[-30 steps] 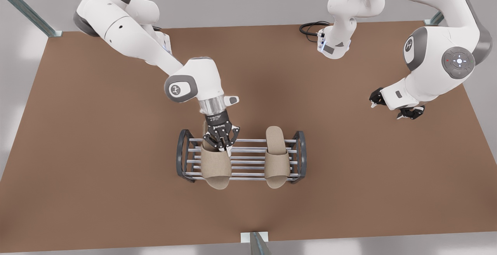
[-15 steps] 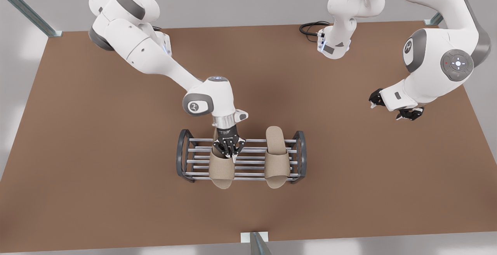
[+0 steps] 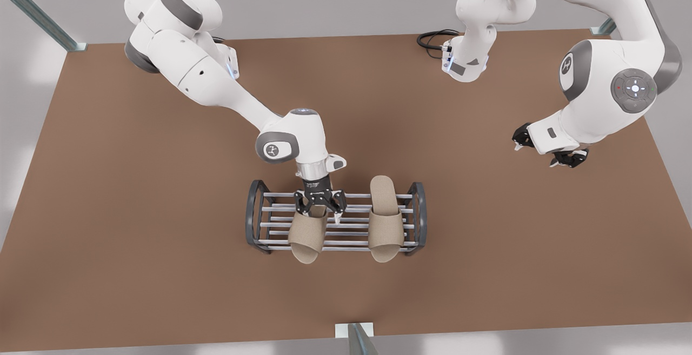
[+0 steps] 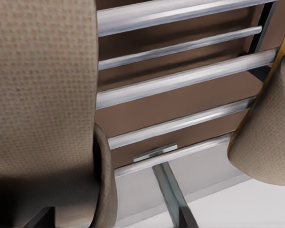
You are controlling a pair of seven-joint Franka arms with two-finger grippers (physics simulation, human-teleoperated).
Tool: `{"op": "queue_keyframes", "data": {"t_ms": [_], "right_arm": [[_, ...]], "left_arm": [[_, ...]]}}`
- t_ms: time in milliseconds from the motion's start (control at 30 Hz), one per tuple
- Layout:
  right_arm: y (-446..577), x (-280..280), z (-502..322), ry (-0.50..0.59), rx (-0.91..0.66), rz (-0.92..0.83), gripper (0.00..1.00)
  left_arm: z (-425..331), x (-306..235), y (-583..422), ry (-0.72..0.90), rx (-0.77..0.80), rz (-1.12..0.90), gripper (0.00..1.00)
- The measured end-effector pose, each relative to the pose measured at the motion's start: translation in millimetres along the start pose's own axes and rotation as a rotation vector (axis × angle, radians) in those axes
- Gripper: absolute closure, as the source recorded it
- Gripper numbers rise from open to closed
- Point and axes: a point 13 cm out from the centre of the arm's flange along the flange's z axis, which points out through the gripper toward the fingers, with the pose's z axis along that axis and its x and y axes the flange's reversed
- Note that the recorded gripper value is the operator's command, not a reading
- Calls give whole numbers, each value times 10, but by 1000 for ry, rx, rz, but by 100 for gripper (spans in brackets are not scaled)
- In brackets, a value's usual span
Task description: Place the right shoe on the shoe rack with the right arm, and place the left shoe on the shoe rack with the left arm
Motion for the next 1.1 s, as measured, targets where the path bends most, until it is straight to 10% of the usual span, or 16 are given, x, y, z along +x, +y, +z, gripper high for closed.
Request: {"op": "queue_keyframes", "data": {"t_ms": [800,1100], "right_arm": [[-2,169,-619,20,-27,78,0],[-52,1442,-1632,-318,-195,1096,0]], "left_arm": [[-2,4,-9,2,1,3,0],[-4,11,-12,3,2,3,0]]}}
